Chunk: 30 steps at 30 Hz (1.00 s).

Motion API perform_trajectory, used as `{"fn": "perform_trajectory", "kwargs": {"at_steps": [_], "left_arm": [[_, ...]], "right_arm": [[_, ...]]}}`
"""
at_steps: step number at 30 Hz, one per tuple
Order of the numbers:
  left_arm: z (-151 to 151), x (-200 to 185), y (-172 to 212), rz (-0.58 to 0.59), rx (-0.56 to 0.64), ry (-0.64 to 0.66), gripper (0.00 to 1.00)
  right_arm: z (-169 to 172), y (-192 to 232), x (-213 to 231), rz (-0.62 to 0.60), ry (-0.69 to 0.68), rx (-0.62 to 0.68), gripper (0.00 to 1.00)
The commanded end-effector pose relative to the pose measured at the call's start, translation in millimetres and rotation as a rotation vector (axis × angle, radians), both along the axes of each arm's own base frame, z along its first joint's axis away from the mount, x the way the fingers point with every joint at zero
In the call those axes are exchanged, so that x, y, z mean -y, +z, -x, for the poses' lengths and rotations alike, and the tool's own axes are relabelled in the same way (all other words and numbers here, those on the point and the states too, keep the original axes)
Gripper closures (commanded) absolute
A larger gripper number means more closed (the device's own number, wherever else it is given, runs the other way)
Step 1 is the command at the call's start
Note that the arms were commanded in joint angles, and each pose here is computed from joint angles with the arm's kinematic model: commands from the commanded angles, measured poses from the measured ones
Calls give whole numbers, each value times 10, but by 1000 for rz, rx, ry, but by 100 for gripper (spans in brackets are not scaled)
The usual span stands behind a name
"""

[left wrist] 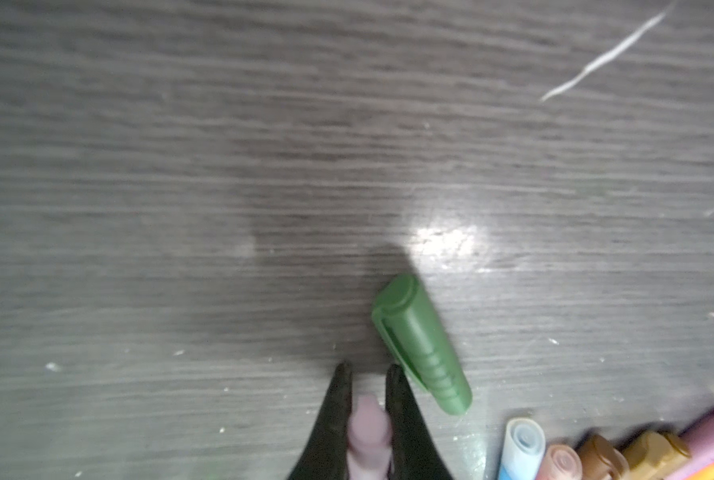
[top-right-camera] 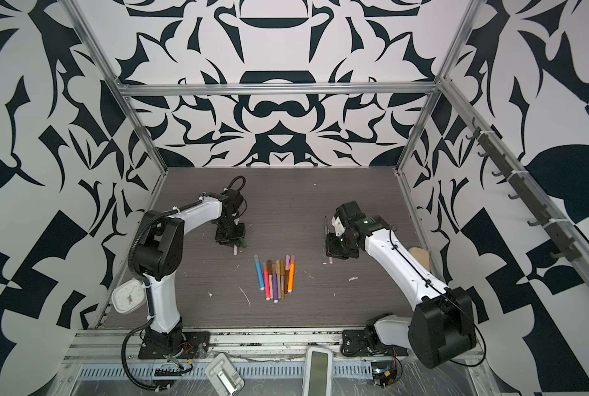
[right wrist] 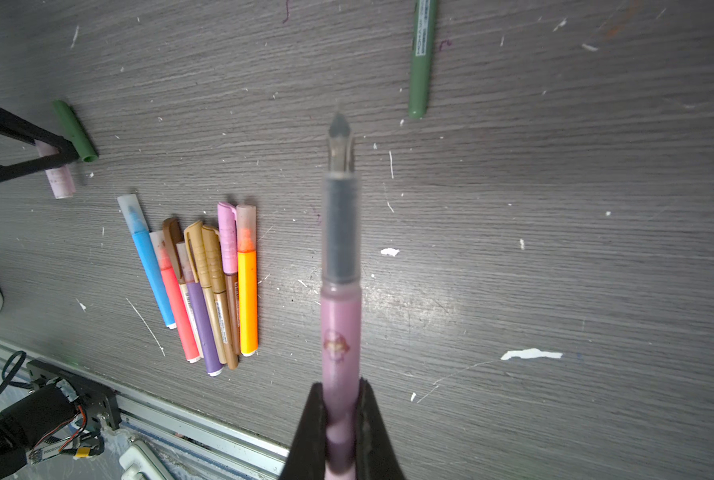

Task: Open the pen caps
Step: 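Lower the pink cap beside the green cap and open the left gripper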

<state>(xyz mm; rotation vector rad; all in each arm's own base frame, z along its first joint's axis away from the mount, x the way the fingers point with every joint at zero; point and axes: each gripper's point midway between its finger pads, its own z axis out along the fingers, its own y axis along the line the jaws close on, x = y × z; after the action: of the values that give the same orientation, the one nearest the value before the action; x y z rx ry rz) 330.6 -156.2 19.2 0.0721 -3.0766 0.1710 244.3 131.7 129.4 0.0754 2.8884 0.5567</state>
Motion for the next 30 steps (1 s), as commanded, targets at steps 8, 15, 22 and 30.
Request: {"fn": "perform_trajectory", "kwargs": {"at_steps": [8, 15, 22, 30], "left_arm": [[114, -292, -206, -25, -113, 163, 100], [79, -144, -221, 36, -120, 179, 100], [45, 45, -236, 103, -133, 168, 100], [31, 53, -262, 89, -134, 176, 99]], "right_arm": [[-12, 12, 11, -5, -1, 9, 100], [-56, 12, -4, -7, 3, 6, 100], [-68, 3, -12, -11, 4, 5, 100], [-59, 5, -5, -12, 2, 6, 100]]}}
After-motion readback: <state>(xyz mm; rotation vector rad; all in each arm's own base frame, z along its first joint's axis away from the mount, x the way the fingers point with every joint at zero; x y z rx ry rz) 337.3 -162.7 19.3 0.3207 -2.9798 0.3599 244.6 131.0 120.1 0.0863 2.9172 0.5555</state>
